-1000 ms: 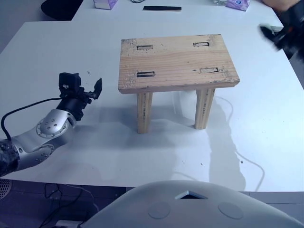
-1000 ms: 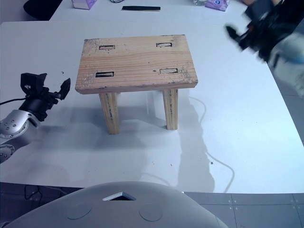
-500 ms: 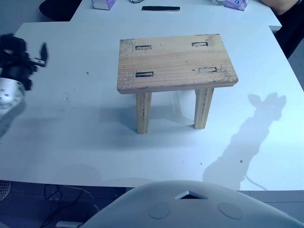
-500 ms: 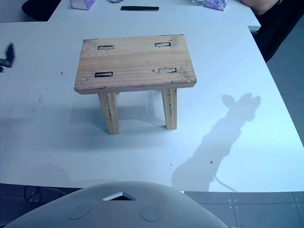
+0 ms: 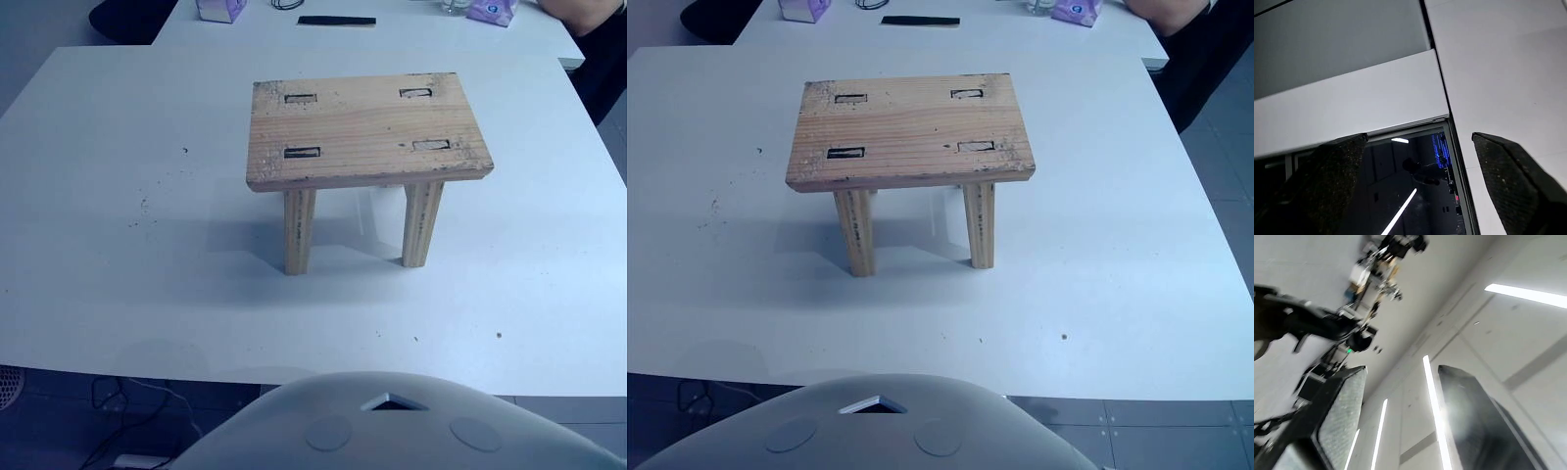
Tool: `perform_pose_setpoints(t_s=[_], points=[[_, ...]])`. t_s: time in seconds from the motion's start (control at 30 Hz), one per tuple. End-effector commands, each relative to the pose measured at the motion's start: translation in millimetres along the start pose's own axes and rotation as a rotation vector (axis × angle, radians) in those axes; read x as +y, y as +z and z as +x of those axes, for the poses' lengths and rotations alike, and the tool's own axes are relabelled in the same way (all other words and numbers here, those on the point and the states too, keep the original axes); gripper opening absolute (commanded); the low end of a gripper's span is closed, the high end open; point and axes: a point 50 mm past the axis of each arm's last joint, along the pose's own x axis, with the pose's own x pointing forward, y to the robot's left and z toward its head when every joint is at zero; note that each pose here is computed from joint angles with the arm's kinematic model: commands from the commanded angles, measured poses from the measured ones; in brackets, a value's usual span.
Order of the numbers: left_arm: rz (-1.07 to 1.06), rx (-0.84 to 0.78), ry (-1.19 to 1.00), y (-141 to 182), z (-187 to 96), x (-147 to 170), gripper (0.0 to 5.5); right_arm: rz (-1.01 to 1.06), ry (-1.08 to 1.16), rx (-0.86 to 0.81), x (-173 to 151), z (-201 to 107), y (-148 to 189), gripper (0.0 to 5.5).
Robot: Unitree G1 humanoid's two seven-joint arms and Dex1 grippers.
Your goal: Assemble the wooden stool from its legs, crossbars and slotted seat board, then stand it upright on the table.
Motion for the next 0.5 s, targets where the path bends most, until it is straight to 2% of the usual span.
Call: perform_pose_setpoints(t_s=[0.03, 0.07, 0.13, 0.2, 0.27, 0.33, 0.4, 0.5], points=[[-0.966, 0.833, -0.105, -77.3, -148.4, -259.2, 3.97, 0.794, 0.670, -0.156, 253.1, -45.7, 129.9, 2.68], [-1.019, 0.861, -0.137, -63.2, -154.2, -276.2, 3.97, 0.909, 0.713, -0.160, 260.3, -54.8, 148.3, 2.68], [-1.198, 0.828, -0.090, -43.5, -145.0, -282.0, 3.97, 1.183, 0.720, -0.166, 253.0, -61.5, 177.2, 2.68], [-1.353, 0.677, -0.048, -19.2, -121.2, -272.6, 3.97, 1.433, 0.694, -0.198, 235.3, -63.2, 199.7, 2.68], [-1.431, 0.492, -0.064, 14.5, -101.5, -263.7, 3.97, 1.598, 0.623, -0.300, 212.0, -63.8, 216.2, 2.68], [-1.488, 0.284, -0.078, 52.0, -94.9, -250.7, 3.97, 1.650, 0.533, -0.552, 173.1, -73.7, 244.1, 2.68], [-1.528, 0.079, -0.127, 97.8, -94.3, -235.3, 3.97, 1.639, 0.473, -0.841, 140.0, -99.4, 269.9, 2.68], [-1.648, -0.257, -0.299, 187.0, -100.7, -208.2, 3.97, 1.578, 0.434, -1.307, 100.3, -171.5, 296.4, 2.68]])
